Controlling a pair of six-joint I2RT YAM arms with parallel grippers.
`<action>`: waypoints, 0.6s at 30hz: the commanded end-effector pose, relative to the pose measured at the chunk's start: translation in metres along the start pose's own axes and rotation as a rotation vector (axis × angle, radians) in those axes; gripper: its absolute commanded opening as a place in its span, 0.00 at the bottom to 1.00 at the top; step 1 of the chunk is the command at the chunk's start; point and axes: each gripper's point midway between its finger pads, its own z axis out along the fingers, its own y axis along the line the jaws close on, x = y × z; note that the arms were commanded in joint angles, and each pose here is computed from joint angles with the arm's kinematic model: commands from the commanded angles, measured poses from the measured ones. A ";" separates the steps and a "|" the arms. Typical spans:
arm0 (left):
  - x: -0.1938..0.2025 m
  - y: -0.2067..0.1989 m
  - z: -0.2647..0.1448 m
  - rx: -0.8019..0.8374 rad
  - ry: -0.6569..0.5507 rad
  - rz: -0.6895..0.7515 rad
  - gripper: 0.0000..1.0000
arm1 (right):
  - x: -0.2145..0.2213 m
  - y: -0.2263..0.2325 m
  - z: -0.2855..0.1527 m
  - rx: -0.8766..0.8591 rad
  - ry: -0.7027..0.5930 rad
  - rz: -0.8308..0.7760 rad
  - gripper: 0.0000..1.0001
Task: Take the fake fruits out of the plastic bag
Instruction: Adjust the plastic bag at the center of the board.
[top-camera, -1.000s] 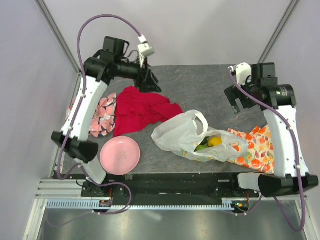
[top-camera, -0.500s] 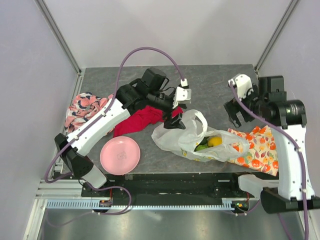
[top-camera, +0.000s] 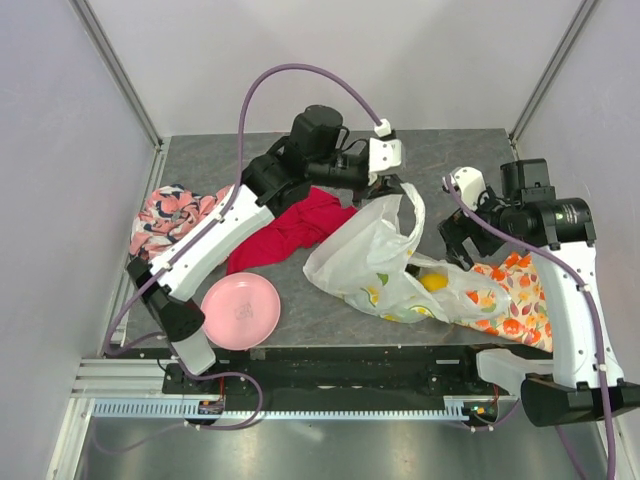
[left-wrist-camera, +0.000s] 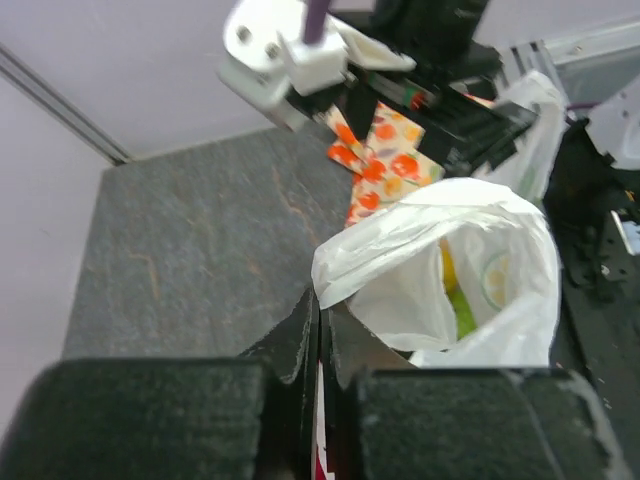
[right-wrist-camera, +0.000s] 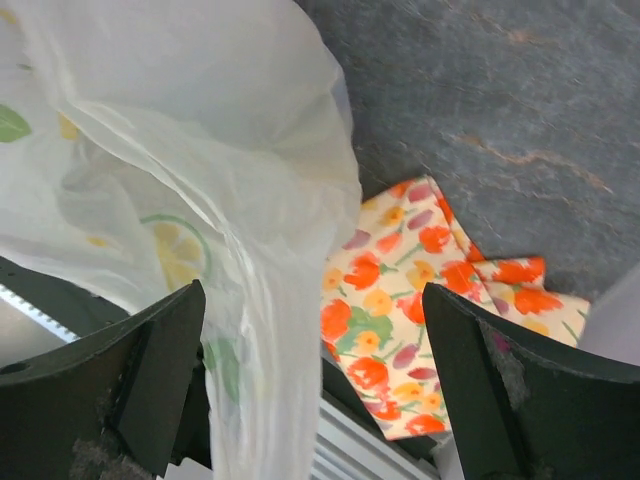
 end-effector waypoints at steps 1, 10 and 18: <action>-0.013 0.055 0.013 -0.106 -0.052 0.014 0.02 | -0.024 0.024 -0.011 -0.156 -0.047 0.042 0.98; -0.014 0.124 -0.004 -0.228 -0.107 -0.065 0.01 | 0.000 0.004 0.018 -0.139 0.108 -0.017 0.98; -0.001 0.120 -0.010 -0.237 -0.091 -0.096 0.02 | 0.074 -0.001 0.045 -0.110 0.349 -0.060 0.95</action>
